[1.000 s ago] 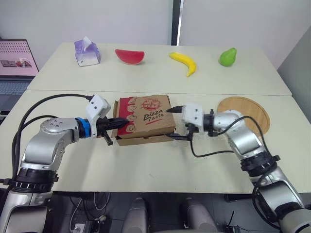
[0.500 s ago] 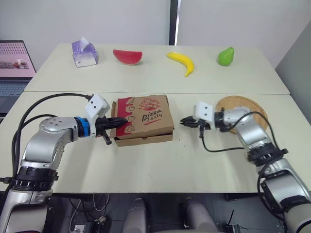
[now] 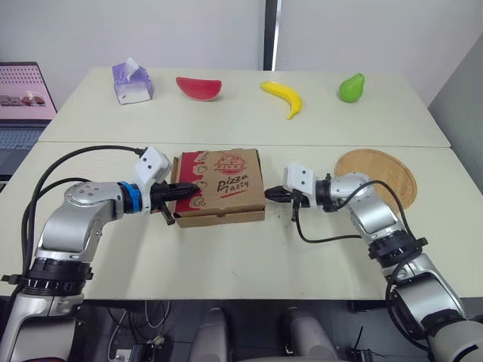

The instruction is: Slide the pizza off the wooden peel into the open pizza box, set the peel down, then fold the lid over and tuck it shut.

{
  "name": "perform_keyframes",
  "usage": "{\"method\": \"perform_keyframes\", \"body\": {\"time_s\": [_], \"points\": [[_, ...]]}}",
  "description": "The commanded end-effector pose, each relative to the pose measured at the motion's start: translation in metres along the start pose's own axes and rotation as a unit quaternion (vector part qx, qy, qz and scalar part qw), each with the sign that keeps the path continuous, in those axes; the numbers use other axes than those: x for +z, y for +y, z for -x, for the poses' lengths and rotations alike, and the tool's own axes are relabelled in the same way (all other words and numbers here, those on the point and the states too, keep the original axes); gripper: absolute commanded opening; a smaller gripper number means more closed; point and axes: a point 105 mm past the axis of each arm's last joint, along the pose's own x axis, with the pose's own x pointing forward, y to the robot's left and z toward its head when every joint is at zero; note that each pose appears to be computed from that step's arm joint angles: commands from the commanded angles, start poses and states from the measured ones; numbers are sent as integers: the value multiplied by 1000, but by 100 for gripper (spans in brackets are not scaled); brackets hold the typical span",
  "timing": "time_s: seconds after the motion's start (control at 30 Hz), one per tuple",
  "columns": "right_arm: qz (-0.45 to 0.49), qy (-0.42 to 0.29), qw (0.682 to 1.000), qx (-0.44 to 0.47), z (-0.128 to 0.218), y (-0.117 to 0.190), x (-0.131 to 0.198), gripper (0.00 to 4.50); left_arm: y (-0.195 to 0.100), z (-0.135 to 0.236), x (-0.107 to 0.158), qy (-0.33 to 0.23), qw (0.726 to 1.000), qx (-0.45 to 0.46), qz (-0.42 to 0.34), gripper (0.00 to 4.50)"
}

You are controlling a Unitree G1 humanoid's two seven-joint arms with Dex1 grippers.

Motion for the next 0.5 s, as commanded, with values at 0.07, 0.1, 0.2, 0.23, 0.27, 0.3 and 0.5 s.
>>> {"method": "perform_keyframes", "body": {"time_s": [0.07, 0.1, 0.2, 0.23, 0.27, 0.3, 0.5], "points": [[42, -8, 998, -49, 18, -30, 15, 4, -1, 0, -1, 5, 1000, -2, -5, 0], [34, -25, 998, -57, 19, -33, 22, 4, 0, 0, -1, 5, 1000, -2, -5, 0], [-17, -99, 993, -56, 12, -30, 49, 4, -1, 1, -1, 5, 1000, -1, -5, 0], [-30, -116, 992, -46, 7, -25, 56, 4, 0, 1, -1, 5, 1000, -1, -5, 0], [-39, -125, 991, -38, 2, -19, 62, 4, 0, 1, -1, 4, 1000, -1, -5, 0], [-43, -127, 991, -31, -3, -13, 64, 4, 0, 2, 0, 3, 1000, 0, -5, 0], [-35, -81, 996, -5, -23, 12, 49, 4, 4, 11, 14, -28, 1000, 10, -3, 0]]}}
